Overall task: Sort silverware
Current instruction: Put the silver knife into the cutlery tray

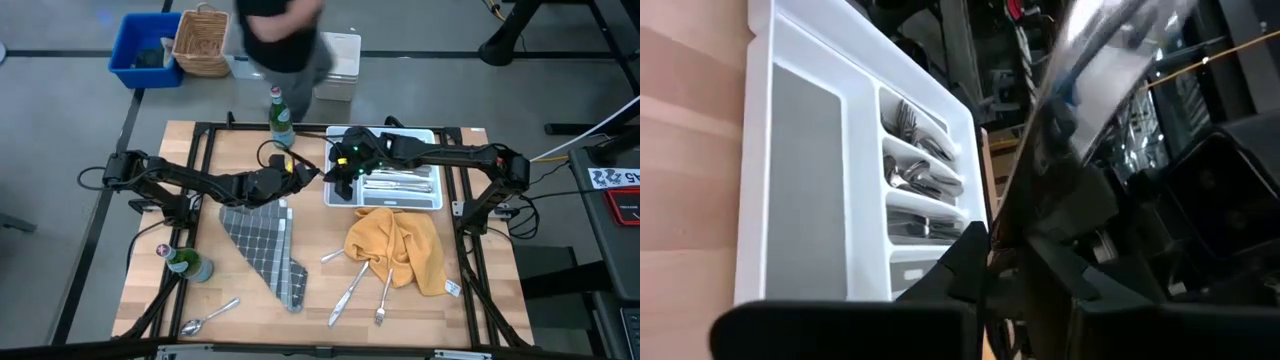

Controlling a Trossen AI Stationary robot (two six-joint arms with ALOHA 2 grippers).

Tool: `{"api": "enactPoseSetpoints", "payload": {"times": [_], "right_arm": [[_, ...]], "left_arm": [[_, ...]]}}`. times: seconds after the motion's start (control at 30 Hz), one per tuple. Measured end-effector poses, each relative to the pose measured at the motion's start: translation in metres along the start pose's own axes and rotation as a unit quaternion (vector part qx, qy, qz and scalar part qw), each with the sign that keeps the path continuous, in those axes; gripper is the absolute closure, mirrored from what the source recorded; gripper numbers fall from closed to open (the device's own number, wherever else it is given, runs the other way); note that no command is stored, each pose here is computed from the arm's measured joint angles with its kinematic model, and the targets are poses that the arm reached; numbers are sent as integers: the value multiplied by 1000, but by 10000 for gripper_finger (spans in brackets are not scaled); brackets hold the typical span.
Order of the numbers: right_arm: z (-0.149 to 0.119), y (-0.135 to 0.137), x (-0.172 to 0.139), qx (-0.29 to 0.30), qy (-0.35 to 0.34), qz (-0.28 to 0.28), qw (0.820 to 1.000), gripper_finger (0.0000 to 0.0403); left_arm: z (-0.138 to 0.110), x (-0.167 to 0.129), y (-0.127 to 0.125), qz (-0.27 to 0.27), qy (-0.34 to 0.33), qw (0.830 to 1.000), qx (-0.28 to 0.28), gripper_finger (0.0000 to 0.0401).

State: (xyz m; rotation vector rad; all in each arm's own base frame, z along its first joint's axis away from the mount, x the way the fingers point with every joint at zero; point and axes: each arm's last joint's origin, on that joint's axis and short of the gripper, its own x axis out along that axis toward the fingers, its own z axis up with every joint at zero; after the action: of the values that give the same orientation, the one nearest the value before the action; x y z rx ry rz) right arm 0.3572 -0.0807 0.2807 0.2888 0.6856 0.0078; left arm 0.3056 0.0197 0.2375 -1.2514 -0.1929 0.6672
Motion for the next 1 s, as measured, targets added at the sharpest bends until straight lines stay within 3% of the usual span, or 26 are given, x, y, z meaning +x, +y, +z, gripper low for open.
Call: {"api": "enactPoseSetpoints", "payload": {"times": [0.27,0.4,0.5,0.73,1.0], "right_arm": [[-1,0,0,-1,3,-5,1000,374],[-2,0,0,-4,11,-4,1000,384],[-4,-1,-2,-9,23,-1,1000,384],[-12,-8,-15,-3,70,-21,997,379],[-25,-24,-44,7,141,-60,988,379]], "left_arm": [[0,0,0,-1,2,1000,18,368],[-1,0,0,-5,15,996,83,362],[-3,0,-1,-18,51,988,142,339],[-7,-1,3,-23,115,973,200,271],[-12,-3,15,15,182,957,225,254]]}}
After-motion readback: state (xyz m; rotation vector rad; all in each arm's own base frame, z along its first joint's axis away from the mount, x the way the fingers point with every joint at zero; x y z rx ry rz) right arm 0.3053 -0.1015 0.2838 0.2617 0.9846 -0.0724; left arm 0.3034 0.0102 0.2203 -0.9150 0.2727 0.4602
